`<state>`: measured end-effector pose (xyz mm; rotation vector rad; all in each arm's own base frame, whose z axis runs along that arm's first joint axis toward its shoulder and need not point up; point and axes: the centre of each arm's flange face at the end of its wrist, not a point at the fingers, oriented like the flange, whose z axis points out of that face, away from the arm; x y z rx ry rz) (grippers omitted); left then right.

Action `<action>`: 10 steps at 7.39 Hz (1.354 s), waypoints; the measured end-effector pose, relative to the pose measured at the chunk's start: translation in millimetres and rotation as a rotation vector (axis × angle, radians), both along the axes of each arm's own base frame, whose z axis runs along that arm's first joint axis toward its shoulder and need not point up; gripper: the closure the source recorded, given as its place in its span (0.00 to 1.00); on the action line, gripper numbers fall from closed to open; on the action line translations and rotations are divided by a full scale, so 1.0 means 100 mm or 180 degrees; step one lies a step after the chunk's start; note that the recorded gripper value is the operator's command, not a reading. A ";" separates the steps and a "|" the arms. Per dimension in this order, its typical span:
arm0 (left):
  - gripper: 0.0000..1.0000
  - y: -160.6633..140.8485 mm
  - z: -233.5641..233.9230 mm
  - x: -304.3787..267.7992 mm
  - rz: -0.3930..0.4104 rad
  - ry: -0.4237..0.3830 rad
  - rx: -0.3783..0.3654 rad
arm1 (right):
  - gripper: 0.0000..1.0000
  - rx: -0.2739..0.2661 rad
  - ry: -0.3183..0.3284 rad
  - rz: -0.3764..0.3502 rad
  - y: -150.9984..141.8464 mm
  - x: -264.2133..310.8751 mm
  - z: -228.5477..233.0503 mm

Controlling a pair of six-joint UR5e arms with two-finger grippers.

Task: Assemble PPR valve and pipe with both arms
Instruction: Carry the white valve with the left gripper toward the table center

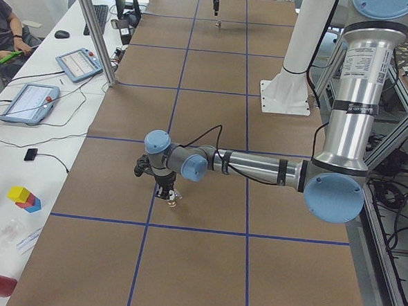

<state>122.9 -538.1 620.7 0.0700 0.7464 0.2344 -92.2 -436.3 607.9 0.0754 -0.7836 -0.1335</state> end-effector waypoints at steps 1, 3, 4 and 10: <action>1.00 -0.03 -0.08 0.03 0.0015 0.0068 -0.0013 | 0.00 0.0001 -0.0001 0.0000 0.00 0.00 0.00; 1.00 -0.17 -0.74 0.14 0.0039 0.0290 -0.0127 | 0.00 0.0019 -0.0008 0.0000 0.00 0.00 -0.03; 1.00 -0.25 -1.29 0.24 -0.0047 0.0345 -0.0218 | 0.00 0.0023 -0.0009 0.0000 -0.01 0.00 -0.04; 1.00 0.19 -4.38 3.18 -0.0495 0.0474 -0.0565 | 0.00 0.0117 -0.0035 0.0001 -0.10 -0.04 -0.17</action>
